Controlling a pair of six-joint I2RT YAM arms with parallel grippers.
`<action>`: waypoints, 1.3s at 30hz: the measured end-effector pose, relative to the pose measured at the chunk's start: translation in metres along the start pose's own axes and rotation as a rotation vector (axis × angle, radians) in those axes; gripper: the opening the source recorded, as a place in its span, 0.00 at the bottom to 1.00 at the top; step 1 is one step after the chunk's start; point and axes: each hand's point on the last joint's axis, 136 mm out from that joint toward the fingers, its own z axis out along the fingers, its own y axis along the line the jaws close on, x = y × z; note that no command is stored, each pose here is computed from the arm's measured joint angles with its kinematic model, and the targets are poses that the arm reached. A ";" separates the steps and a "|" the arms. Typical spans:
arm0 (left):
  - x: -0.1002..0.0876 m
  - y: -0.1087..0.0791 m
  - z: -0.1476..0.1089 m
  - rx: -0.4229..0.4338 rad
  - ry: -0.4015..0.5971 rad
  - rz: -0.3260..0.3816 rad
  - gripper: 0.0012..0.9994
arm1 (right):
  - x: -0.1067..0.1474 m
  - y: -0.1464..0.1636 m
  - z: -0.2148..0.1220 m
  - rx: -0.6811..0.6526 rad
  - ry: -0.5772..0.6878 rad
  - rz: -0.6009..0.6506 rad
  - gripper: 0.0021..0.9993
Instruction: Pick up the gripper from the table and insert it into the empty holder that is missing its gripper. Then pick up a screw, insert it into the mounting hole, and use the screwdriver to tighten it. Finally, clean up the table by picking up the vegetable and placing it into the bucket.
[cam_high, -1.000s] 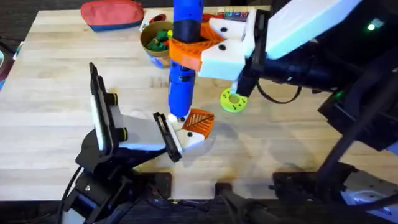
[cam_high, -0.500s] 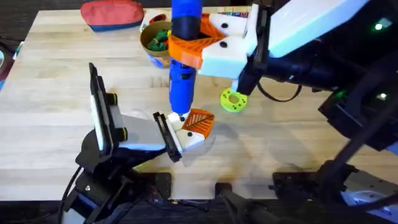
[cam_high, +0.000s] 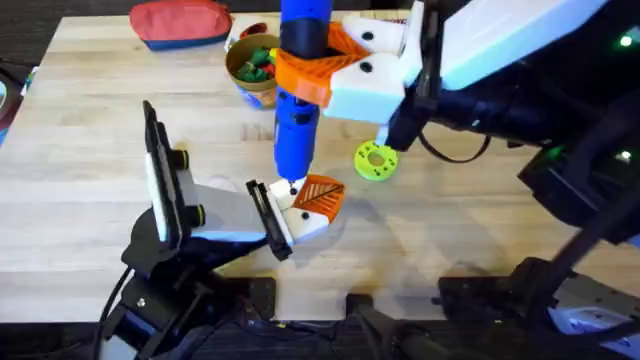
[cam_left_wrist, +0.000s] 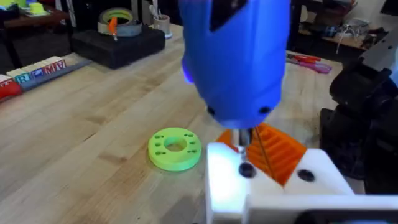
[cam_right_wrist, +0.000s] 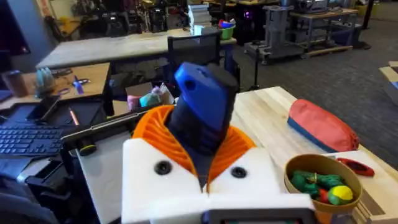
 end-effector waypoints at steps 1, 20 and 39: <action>0.000 0.000 0.000 0.000 0.000 0.000 0.00 | 0.000 0.000 0.000 0.000 0.001 0.000 0.00; 0.000 0.000 0.000 0.000 0.000 0.000 0.00 | 0.010 -0.001 0.000 0.004 0.040 0.025 0.00; 0.000 0.000 0.000 0.000 0.000 0.000 0.00 | -0.056 0.004 -0.010 -0.006 -0.222 -0.122 0.00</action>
